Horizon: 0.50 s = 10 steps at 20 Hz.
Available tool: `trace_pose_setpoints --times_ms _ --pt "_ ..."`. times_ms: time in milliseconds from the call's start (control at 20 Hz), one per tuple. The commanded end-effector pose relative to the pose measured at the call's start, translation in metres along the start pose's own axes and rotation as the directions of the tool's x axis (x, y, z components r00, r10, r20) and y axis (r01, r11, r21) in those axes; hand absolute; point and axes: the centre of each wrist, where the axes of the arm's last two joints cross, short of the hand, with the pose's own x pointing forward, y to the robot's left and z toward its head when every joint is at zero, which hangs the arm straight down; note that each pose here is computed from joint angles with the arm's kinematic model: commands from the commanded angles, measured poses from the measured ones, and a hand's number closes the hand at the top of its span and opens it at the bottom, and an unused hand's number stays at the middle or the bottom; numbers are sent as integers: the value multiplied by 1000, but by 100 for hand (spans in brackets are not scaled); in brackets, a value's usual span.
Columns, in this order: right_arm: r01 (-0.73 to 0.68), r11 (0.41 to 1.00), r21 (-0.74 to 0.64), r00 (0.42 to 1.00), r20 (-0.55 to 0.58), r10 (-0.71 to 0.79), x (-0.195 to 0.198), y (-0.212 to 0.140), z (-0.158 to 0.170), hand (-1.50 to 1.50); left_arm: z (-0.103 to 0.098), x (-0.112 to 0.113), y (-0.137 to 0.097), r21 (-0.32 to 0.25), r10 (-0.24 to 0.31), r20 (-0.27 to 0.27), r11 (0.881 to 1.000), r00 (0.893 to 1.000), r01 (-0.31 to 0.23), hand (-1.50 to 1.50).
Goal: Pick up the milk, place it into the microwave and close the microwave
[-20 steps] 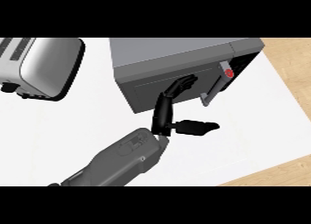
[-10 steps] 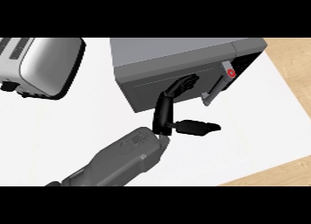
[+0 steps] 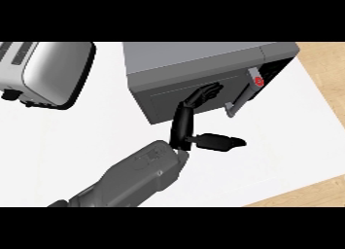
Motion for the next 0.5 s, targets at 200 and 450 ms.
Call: trace_pose_setpoints --times_ms 200,450 --pt "93 996 0 995 -26 -93 -9 -12 -5 -150 -30 7 9 107 -5 -7 994 1000 5 -150" --pt "134 991 -7 991 -23 -134 -15 -20 -4 -150 -28 3 11 115 -26 12 993 1000 24 -150"
